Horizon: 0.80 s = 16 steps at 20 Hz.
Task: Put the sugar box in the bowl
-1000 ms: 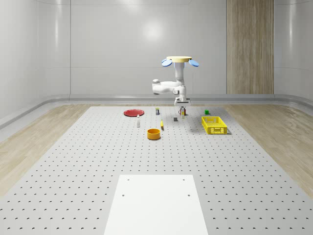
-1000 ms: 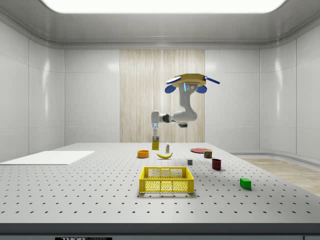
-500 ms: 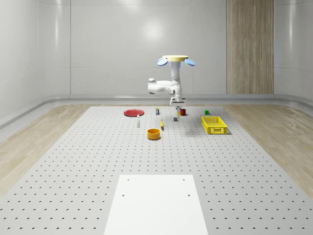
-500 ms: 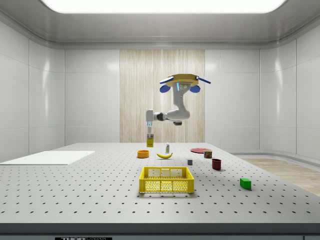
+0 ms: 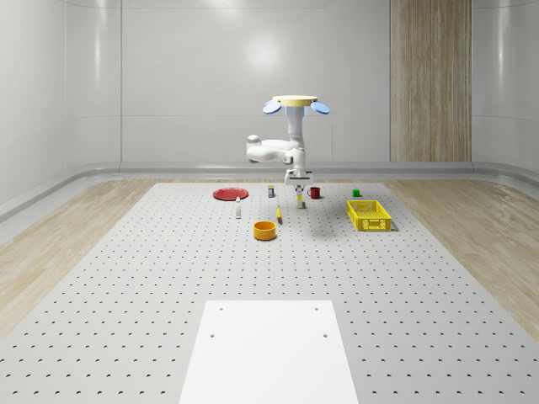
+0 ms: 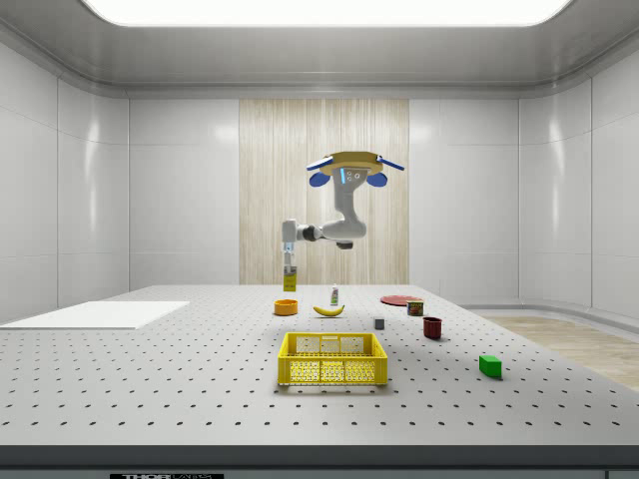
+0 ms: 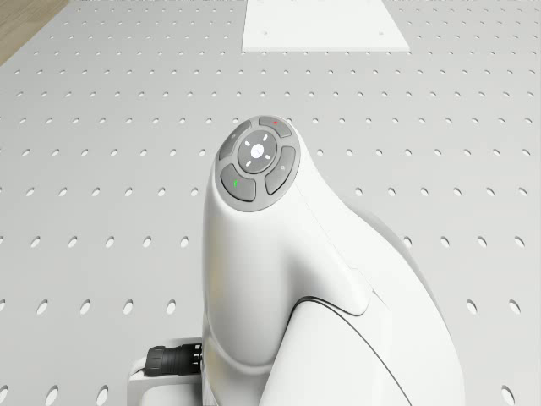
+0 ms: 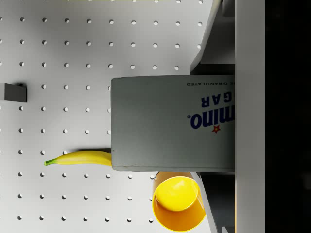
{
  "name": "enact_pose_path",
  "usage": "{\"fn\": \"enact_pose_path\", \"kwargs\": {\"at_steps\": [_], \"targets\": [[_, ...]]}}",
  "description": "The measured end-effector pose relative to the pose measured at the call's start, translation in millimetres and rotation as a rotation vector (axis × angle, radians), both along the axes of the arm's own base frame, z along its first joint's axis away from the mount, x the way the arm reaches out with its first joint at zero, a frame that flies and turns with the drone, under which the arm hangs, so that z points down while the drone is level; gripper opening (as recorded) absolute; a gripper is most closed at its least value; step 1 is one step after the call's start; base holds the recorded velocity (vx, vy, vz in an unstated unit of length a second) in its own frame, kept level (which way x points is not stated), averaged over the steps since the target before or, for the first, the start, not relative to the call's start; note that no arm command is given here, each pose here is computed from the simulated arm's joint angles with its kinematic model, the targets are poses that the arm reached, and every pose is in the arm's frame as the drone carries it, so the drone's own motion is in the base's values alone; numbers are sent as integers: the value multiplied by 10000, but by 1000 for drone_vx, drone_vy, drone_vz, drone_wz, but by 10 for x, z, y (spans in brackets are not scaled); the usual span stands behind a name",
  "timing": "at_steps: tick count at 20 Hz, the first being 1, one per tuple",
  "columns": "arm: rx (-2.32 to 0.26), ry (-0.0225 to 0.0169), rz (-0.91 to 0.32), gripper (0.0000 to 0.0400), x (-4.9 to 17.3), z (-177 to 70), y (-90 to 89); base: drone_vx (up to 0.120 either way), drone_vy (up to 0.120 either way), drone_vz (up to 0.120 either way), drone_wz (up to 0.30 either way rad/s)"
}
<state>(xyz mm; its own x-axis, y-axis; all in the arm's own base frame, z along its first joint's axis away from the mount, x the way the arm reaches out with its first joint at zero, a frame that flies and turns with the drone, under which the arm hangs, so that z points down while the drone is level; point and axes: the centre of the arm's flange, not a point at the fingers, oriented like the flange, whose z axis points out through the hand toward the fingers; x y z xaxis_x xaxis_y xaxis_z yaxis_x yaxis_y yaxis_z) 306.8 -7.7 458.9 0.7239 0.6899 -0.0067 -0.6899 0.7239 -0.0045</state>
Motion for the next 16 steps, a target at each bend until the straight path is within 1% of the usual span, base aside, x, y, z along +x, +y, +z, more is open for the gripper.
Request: {"fn": "enact_pose_path", "kwargs": {"at_steps": [8,16], "targets": [[0,1,1,163,0,0,0,120,-120,0,0],[-1,1,1,163,0,0,0,0,-120,0,0]]}}
